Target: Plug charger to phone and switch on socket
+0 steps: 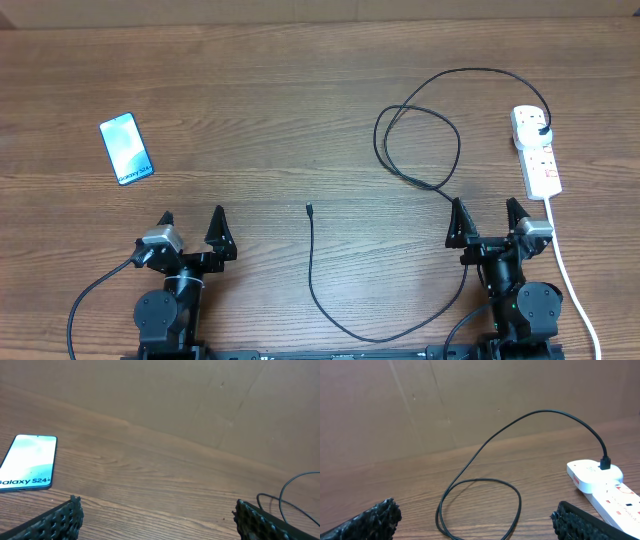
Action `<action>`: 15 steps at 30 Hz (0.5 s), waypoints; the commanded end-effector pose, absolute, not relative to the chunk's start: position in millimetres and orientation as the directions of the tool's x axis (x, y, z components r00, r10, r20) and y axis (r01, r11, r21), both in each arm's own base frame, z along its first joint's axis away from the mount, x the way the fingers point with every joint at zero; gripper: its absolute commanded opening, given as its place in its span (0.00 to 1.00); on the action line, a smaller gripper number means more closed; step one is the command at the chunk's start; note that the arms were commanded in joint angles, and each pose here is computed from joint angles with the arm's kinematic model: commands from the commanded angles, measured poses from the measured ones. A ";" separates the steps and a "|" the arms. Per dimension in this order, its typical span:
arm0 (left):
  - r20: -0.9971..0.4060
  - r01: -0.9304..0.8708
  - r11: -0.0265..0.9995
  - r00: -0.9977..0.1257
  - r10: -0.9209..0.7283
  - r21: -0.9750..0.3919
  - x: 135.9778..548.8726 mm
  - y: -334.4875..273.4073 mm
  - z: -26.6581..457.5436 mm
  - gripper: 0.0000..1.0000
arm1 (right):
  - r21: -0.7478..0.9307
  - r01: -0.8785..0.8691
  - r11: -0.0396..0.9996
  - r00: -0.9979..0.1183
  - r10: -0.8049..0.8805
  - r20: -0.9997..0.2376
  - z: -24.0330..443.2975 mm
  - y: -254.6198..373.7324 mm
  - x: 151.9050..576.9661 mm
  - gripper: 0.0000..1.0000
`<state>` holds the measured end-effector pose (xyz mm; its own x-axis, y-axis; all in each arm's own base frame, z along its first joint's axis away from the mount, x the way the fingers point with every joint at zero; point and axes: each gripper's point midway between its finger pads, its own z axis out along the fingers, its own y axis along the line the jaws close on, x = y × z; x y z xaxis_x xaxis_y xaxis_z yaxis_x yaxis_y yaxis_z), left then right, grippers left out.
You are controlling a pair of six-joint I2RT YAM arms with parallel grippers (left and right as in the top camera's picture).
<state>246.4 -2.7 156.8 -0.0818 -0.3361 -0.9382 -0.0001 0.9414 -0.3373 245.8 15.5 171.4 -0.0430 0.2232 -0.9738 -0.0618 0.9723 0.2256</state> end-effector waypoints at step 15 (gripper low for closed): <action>-0.941 -0.017 0.944 -0.074 -0.330 -0.330 246.2 1.1 156.2 0.99 | 0.224 -0.066 0.972 -0.040 0.222 -0.974 169.4 15.9 246.0 1.00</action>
<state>246.4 -2.6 156.9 -0.0813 -0.3365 -0.9382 -0.0003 0.9413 -0.3376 245.8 15.4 171.5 -0.0425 0.2232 -0.9738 -0.0615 0.9723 0.2256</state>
